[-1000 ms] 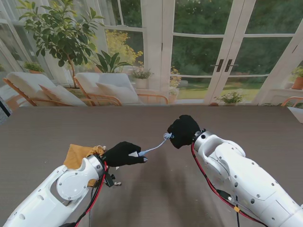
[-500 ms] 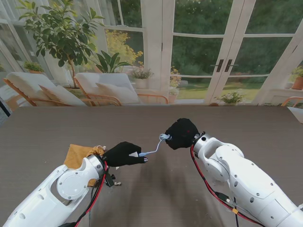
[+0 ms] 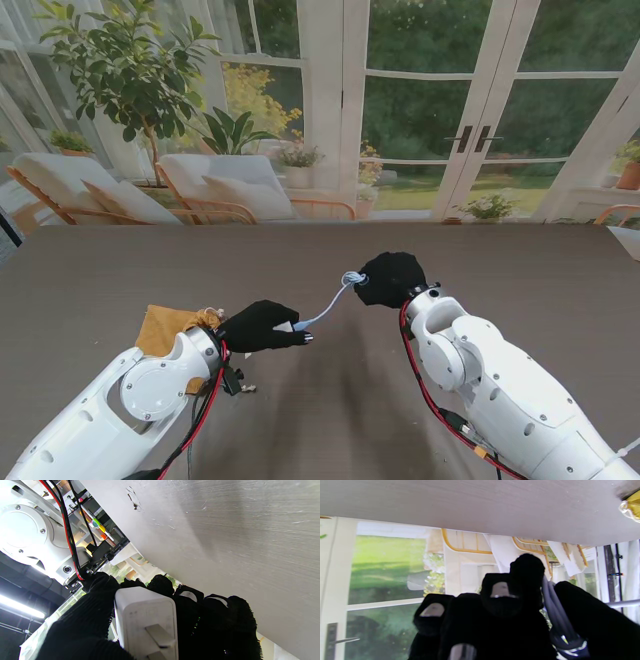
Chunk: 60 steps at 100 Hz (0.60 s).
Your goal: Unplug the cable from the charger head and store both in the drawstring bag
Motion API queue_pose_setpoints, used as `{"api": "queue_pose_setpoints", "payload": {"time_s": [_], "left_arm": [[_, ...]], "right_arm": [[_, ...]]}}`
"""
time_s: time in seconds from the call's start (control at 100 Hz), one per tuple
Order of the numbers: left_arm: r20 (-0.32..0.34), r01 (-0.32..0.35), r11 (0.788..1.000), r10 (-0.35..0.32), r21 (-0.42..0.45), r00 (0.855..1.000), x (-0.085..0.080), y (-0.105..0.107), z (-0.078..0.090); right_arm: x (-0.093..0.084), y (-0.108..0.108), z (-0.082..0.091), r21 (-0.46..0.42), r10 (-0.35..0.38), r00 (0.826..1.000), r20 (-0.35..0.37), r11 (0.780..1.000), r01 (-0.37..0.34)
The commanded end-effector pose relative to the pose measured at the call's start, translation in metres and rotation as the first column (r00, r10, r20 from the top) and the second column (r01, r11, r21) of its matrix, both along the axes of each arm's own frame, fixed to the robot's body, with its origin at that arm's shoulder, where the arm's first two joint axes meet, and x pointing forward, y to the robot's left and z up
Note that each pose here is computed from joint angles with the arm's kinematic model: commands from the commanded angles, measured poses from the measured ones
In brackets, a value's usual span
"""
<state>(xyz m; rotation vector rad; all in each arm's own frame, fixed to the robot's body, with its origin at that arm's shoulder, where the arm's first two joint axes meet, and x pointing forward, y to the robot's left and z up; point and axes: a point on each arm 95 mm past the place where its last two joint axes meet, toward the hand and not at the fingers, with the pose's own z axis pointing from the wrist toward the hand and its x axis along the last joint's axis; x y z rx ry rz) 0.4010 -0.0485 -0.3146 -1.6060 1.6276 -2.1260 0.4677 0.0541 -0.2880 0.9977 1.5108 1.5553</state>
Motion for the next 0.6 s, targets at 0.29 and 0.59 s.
{"api": "queue_pose_setpoints", "payload": {"time_s": [0.29,0.59], "left_arm": [[-0.028,0.027,0.999,-0.026,0.017,0.999,-0.0023,-0.0029,-0.0016],[-0.032,0.025,0.999,-0.024,0.020,0.999,-0.0032,-0.0026,-0.0020]], "right_arm": [[0.0045,0.0001,0.0023,0.017,-0.119,0.992,-0.044,0.993,0.120],[0.0028,0.0016,-0.0030,0.075,-0.162,0.984,-0.077,0.983,0.168]]}}
